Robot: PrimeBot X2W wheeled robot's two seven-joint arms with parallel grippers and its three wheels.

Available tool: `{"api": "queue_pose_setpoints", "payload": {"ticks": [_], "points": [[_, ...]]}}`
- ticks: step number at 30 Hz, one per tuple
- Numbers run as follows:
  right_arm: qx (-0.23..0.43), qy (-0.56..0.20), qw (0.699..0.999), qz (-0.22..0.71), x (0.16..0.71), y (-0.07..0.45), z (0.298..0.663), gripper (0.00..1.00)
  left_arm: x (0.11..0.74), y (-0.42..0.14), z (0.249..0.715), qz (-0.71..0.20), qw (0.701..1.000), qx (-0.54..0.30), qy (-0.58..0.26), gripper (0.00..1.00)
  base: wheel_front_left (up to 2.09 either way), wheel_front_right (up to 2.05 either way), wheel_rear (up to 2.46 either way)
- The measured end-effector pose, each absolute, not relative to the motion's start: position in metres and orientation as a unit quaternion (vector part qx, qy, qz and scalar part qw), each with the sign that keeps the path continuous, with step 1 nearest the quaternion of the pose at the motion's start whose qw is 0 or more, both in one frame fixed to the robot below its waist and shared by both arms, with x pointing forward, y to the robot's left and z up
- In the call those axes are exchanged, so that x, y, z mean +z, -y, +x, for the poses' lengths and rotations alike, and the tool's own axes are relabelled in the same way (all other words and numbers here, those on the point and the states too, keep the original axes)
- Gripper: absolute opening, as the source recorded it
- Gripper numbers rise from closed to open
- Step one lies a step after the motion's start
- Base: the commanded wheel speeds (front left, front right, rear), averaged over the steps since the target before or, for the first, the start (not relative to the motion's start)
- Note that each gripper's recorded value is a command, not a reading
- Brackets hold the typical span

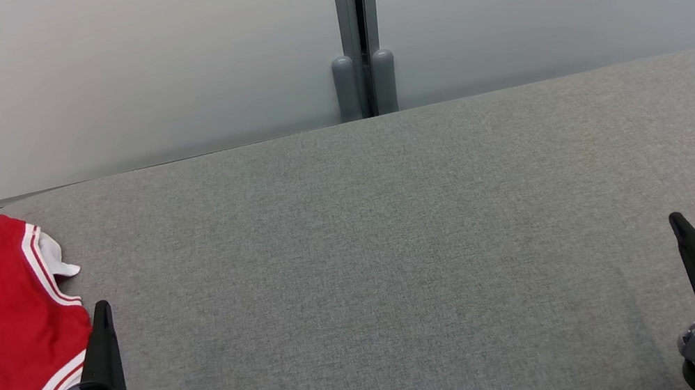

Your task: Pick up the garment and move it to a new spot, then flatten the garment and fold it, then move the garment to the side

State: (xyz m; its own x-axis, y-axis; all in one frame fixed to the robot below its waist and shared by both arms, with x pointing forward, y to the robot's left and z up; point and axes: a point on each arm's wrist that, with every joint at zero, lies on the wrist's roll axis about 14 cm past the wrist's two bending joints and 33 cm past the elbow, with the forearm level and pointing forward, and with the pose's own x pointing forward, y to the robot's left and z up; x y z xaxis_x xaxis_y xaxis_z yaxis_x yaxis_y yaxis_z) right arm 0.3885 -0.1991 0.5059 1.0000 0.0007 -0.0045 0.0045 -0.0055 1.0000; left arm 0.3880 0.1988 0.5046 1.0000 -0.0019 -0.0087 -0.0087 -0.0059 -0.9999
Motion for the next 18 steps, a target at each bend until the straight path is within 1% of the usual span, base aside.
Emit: {"api": "queue_pose_setpoints", "payload": {"ticks": [1,2,6,11,16,18], "points": [[-0.001,-0.002,0.705,0.709,0.506,0.199,0.389,0.0,0.505,-0.199,0.388,-0.709,0.705,0.002,-0.004,0.0,0.0,0.0,0.0],[-0.002,-0.003,0.705,0.709,0.505,0.199,0.388,1.0,0.504,-0.199,0.388,-0.71,0.705,0.003,-0.005,1.0,0.0,0.0,0.0],[-0.023,-0.023,0.699,0.714,0.485,0.195,0.379,1.0,0.483,-0.195,0.378,-0.714,0.7,0.025,-0.026,1.0,0.0,0.0,0.0],[-0.025,-0.021,0.703,0.71,0.485,0.193,0.378,1.0,0.481,-0.191,0.377,-0.709,0.704,0.028,-0.027,1.0,0.0,0.0,0.0],[-0.025,-0.018,0.726,0.687,0.487,0.192,0.377,1.0,0.483,-0.189,0.377,-0.696,0.717,0.029,-0.025,1.0,0.0,0.0,0.0],[-0.022,-0.018,0.746,0.666,0.489,0.19,0.377,1.0,0.484,-0.189,0.377,-0.681,0.732,0.028,-0.023,1.0,0.0,0.0,0.0]]}}
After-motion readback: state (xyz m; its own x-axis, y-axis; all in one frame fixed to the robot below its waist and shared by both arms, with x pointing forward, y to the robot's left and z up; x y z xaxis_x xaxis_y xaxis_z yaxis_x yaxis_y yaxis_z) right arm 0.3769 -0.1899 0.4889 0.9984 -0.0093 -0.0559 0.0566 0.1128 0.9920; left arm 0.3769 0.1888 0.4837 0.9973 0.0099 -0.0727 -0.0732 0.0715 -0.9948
